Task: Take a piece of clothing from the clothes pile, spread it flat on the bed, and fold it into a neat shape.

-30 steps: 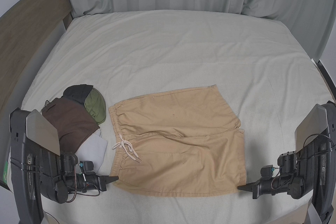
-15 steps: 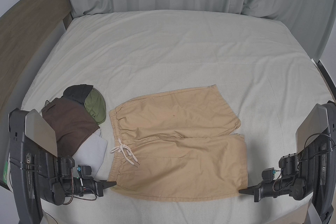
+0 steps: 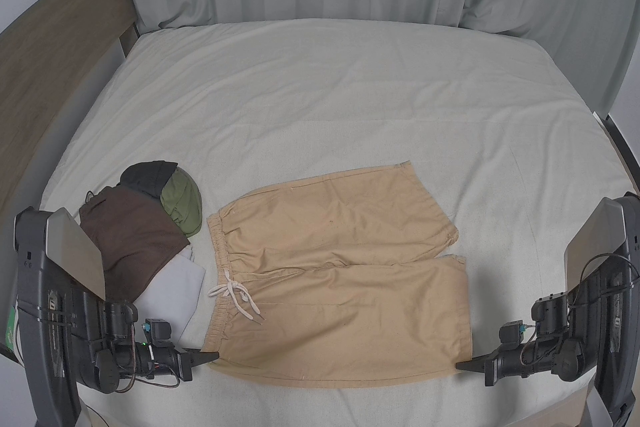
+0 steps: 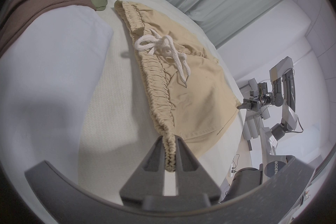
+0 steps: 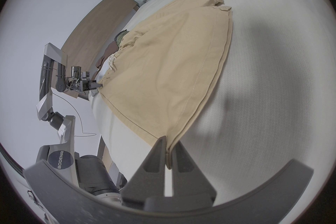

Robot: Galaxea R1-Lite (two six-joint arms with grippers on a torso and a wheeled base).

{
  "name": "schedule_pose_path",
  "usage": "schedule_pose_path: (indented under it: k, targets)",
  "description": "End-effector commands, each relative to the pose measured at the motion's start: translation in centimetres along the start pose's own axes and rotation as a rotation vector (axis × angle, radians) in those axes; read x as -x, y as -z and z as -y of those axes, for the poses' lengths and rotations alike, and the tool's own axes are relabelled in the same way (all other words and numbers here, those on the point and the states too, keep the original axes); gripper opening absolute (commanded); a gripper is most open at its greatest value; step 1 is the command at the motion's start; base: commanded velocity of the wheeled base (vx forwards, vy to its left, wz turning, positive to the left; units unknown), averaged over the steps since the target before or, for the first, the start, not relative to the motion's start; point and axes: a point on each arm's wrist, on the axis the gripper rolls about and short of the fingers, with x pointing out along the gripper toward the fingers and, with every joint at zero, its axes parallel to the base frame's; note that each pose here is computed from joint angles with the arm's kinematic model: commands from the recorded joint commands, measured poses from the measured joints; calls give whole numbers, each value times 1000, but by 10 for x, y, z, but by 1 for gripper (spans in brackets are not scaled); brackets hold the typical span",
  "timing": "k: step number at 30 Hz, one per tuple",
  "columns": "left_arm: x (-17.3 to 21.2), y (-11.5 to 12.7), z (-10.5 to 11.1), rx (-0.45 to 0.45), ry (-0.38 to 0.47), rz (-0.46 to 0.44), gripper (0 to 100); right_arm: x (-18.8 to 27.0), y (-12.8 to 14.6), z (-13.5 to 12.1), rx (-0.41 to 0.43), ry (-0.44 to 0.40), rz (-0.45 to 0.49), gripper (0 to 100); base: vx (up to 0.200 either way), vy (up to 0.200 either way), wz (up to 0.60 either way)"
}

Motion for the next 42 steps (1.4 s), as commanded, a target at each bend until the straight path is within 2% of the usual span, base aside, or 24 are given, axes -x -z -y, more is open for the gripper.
schedule_pose_path:
  k: [1,3,19,28,35,42]
  targets:
    - [1,3,-1,9,-2,-9,0,3,4,-2,-9,0,-26,0,0,0,0]
    - [1,4,-1,6,-3,-11,0,4,6,-2,11,-1,-45,0,0,0,0]
    - [6,11,3,-8,9,-39,0,19,8,-8,16,-22,-104,0,0,0,0]
    - [7,13,0,-45,24,-37,0,21,6,-9,24,-29,-97,0,0,0,0]
    - [7,2,9,-88,96,-3,0,19,-2,-9,59,-36,-29,0,0,0,0]
    - [9,-9,13,-103,102,31,0,17,-15,-13,48,-59,60,0,0,0,0]
